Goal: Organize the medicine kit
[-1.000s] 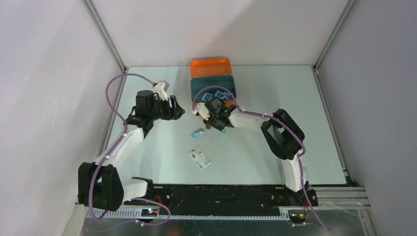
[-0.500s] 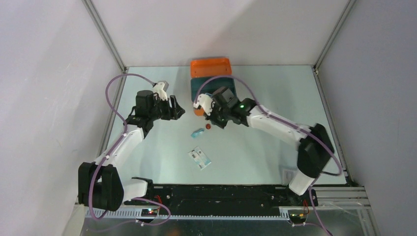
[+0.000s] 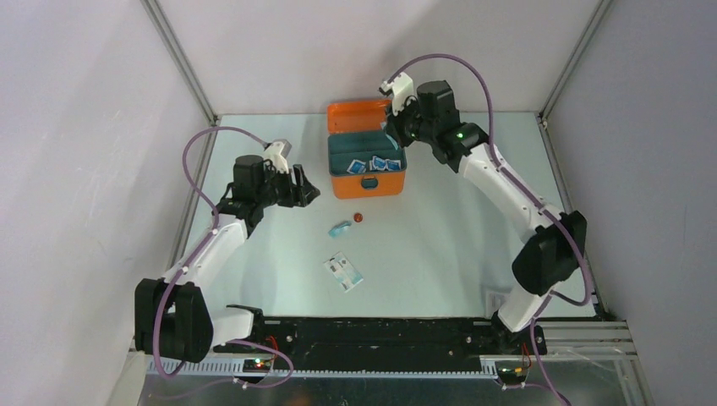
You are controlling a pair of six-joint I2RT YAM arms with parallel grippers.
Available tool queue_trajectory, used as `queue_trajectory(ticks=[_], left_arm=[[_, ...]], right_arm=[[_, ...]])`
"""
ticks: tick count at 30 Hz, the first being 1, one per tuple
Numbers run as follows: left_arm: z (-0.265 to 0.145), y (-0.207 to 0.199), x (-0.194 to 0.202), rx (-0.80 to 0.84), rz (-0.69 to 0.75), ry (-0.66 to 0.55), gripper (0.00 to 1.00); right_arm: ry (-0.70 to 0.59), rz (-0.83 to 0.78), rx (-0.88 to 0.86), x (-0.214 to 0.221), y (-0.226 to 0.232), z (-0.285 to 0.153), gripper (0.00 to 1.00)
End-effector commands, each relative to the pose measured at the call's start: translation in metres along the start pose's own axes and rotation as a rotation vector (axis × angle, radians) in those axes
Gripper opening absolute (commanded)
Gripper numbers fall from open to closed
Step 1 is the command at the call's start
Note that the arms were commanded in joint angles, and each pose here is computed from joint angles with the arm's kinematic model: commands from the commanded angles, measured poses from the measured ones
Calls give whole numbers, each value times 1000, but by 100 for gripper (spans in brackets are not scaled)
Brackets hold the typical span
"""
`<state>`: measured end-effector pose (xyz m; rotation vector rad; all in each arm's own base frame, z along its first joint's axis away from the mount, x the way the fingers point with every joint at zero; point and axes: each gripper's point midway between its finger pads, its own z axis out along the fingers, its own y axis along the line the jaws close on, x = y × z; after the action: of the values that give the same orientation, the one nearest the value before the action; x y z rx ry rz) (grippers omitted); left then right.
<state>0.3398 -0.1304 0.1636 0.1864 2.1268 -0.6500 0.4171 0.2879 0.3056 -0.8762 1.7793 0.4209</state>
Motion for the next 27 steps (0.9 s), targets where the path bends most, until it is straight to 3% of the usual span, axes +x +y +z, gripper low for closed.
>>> queue_trajectory(ticks=[1, 12, 22, 24, 26, 27], left_arm=[[-3, -10, -14, 54, 32, -39, 65], [-6, -13, -8, 71, 53, -33, 66], [-7, -12, -4, 70, 47, -25, 66], [-8, -12, -4, 71, 51, -25, 67], [-8, -12, -2, 72, 57, -23, 67], [-8, -11, -1, 70, 63, -22, 67]], right_arm=[[-80, 91, 64, -15, -32, 31, 0], [-43, 82, 70, 10, -70, 82, 1], [-3, 101, 43, 34, -74, 112, 5], [3, 99, 37, 36, -74, 116, 8], [12, 107, 33, 38, -74, 119, 16], [16, 115, 35, 39, -73, 120, 25]])
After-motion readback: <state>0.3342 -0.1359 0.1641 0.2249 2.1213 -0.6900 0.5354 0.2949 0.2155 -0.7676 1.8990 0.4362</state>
